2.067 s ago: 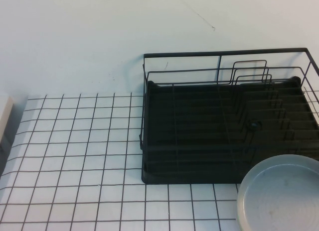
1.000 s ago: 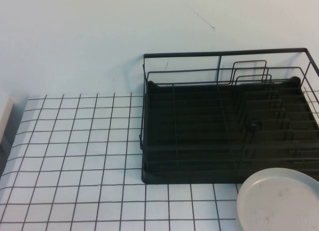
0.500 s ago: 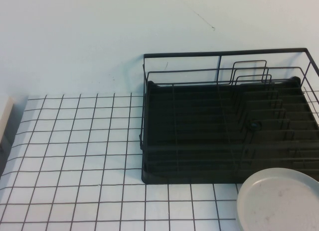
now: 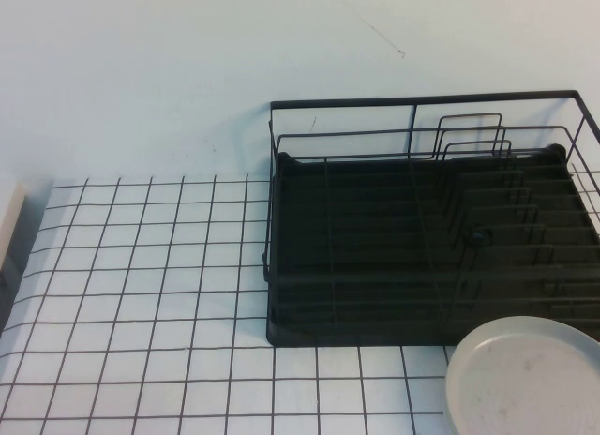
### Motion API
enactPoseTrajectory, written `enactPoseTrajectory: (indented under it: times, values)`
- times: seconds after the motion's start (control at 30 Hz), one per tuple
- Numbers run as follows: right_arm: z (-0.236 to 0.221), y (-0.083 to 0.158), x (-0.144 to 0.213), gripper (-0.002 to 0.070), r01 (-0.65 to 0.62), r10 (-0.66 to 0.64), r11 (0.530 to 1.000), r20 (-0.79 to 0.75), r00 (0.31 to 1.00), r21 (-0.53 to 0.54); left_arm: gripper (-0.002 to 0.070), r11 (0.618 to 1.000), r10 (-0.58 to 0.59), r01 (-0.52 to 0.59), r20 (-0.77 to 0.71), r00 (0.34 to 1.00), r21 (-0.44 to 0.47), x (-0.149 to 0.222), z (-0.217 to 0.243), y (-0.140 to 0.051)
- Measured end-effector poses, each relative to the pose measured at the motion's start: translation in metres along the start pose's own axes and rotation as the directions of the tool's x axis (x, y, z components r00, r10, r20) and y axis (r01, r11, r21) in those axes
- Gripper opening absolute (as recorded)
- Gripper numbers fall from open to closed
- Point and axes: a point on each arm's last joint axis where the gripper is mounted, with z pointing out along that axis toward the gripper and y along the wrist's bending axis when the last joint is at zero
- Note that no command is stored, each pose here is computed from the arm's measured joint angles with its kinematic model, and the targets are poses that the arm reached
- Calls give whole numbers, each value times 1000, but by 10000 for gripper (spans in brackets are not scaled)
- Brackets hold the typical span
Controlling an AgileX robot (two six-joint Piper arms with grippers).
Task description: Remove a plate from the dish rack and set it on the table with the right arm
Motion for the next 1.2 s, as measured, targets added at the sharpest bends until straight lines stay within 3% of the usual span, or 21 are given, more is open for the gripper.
enactPoseTrajectory:
  times: [0.2,0.43,0.6,0.83,1.2]
  values:
    - [12,-15,14,-2,22,-30,978,40,999,207,-3,1000,0,0,0,1000,0,0,0,0]
    - [26,-1,76,-2,-107,2,893,236,972,436,-3,1000,0,0,0,1000,0,0,0,0]
    - [56,1,119,-2,-210,45,847,328,944,488,-3,1000,0,0,0,1000,0,0,0,0]
    - [99,-9,172,-2,-347,170,754,345,923,557,-3,1000,0,0,0,1000,0,0,0,0]
    - [106,-8,182,-2,-380,238,744,313,919,550,-3,1000,0,0,0,1000,0,0,0,0]
